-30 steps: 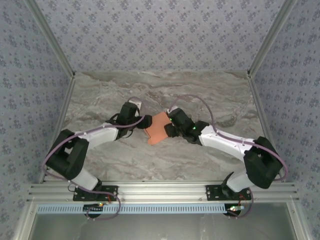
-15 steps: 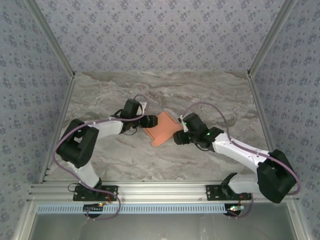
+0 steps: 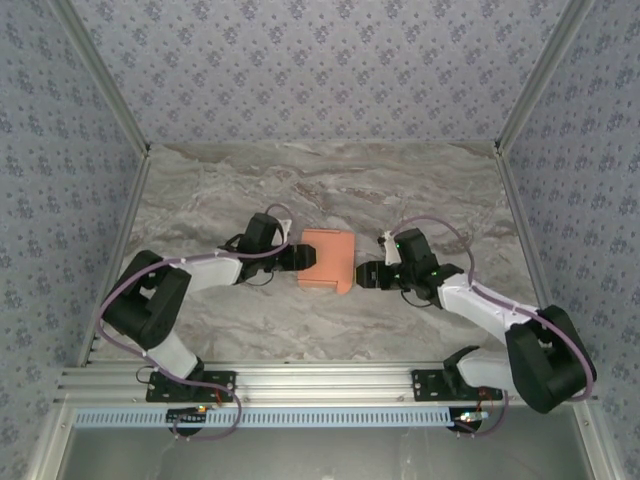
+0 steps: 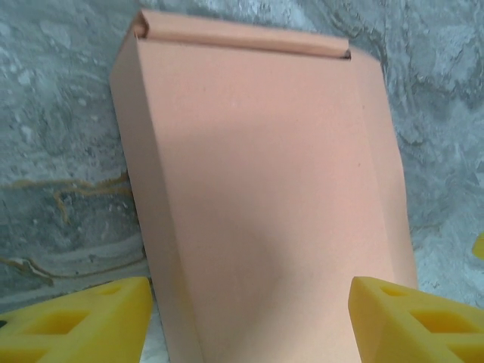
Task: Fold the paper box
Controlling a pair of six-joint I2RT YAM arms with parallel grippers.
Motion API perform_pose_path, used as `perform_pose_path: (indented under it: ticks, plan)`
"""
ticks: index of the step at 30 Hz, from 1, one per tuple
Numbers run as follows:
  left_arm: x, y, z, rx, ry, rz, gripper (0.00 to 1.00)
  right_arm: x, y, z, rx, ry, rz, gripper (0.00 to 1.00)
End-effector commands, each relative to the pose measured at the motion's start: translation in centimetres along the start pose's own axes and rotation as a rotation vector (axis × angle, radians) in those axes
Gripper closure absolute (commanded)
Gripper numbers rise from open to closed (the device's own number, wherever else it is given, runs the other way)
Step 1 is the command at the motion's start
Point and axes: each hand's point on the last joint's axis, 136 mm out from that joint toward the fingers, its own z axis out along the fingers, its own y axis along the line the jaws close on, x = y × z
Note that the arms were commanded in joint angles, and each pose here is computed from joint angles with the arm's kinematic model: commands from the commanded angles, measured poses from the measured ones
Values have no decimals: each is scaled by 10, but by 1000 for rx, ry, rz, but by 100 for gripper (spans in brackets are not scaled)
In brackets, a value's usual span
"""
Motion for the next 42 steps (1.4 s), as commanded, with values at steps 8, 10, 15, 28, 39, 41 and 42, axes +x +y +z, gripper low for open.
perform_pose_path:
  ticks: [8, 10, 15, 28, 39, 41, 42]
  plan:
    - [-18, 13, 6, -33, -26, -17, 40, -30, 9, 37, -173, -16, 129, 43]
    - [-16, 13, 9, -28, -18, -20, 44, -33, 10, 40, -199, -19, 137, 45]
    - [-12, 17, 13, -33, -2, -29, 51, -35, 11, 51, -238, -8, 161, 49]
    - [-6, 16, 18, 32, 12, -100, 69, -45, 20, 59, -317, -34, 218, 80]
    - [-2, 5, 26, 128, 35, -162, 75, -66, 45, 32, -423, -137, 246, 95]
    - [-2, 4, 28, 131, 36, -160, 75, -69, 48, 26, -421, -153, 241, 96]
    - [-3, 5, 28, 131, 36, -160, 75, -70, 50, 22, -422, -161, 237, 96]
